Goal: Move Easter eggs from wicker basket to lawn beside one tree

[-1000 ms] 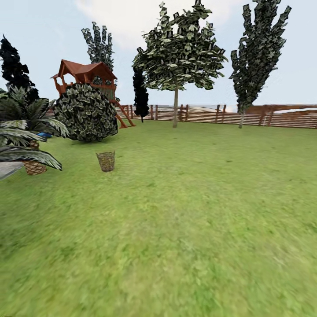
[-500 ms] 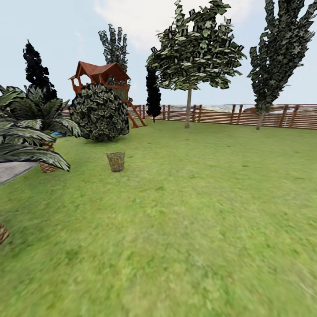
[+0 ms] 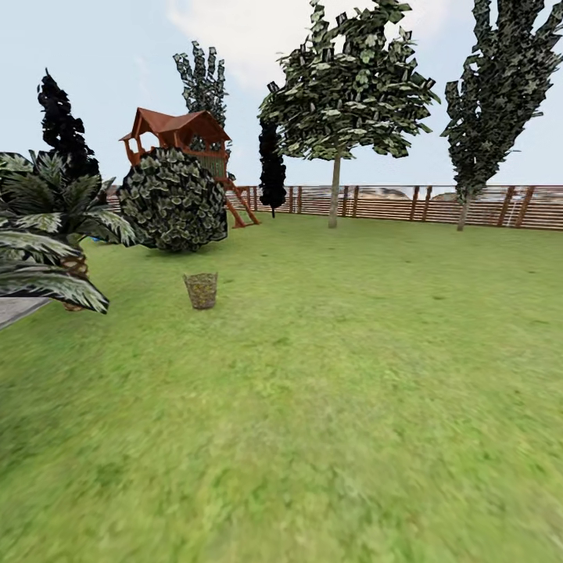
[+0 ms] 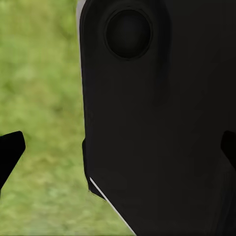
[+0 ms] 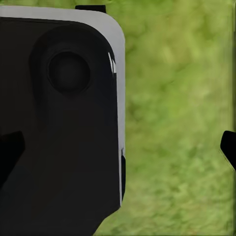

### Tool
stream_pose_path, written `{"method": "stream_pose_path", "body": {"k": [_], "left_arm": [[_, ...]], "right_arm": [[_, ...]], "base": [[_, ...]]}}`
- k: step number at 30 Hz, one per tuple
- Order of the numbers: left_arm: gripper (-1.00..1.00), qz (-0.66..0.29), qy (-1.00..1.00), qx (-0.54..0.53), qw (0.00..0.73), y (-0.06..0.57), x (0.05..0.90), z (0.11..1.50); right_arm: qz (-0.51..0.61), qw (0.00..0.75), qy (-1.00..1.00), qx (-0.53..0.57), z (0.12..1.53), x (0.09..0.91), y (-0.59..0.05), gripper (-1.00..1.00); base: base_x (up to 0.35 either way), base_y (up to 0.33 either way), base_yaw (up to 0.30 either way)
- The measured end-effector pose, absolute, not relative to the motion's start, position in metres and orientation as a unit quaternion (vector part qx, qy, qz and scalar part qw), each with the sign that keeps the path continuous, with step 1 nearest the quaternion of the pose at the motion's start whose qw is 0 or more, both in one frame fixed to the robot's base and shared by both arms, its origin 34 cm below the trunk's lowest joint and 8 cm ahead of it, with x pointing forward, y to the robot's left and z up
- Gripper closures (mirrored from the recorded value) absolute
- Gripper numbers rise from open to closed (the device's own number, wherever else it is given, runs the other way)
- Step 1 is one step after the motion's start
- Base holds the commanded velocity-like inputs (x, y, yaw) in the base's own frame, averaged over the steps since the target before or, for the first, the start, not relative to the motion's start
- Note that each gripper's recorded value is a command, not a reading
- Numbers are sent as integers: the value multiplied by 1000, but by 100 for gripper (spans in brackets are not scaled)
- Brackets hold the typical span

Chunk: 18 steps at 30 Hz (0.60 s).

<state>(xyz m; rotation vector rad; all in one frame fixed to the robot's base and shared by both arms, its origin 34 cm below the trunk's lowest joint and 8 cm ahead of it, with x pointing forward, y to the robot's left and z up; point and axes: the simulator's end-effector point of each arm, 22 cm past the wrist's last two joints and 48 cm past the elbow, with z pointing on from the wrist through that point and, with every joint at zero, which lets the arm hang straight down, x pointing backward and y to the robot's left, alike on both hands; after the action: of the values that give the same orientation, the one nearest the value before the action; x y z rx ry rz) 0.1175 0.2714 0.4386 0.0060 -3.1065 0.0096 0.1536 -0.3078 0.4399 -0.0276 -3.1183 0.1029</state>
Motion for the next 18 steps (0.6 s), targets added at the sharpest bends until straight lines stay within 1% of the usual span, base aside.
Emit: {"method": "stream_pose_path", "body": {"k": [13, 18], "left_arm": [[-100, 6, -1000, 10, 19, 264, 117, 438], [-100, 7, -997, 78, 16, 261, 118, 438]], "right_arm": [[35, 11, -999, -15, 440, 154, -310, -100], [30, 11, -999, -12, 440, 153, -306, -100]], "base": [[309, -86, 0], [309, -93, 0]]}}
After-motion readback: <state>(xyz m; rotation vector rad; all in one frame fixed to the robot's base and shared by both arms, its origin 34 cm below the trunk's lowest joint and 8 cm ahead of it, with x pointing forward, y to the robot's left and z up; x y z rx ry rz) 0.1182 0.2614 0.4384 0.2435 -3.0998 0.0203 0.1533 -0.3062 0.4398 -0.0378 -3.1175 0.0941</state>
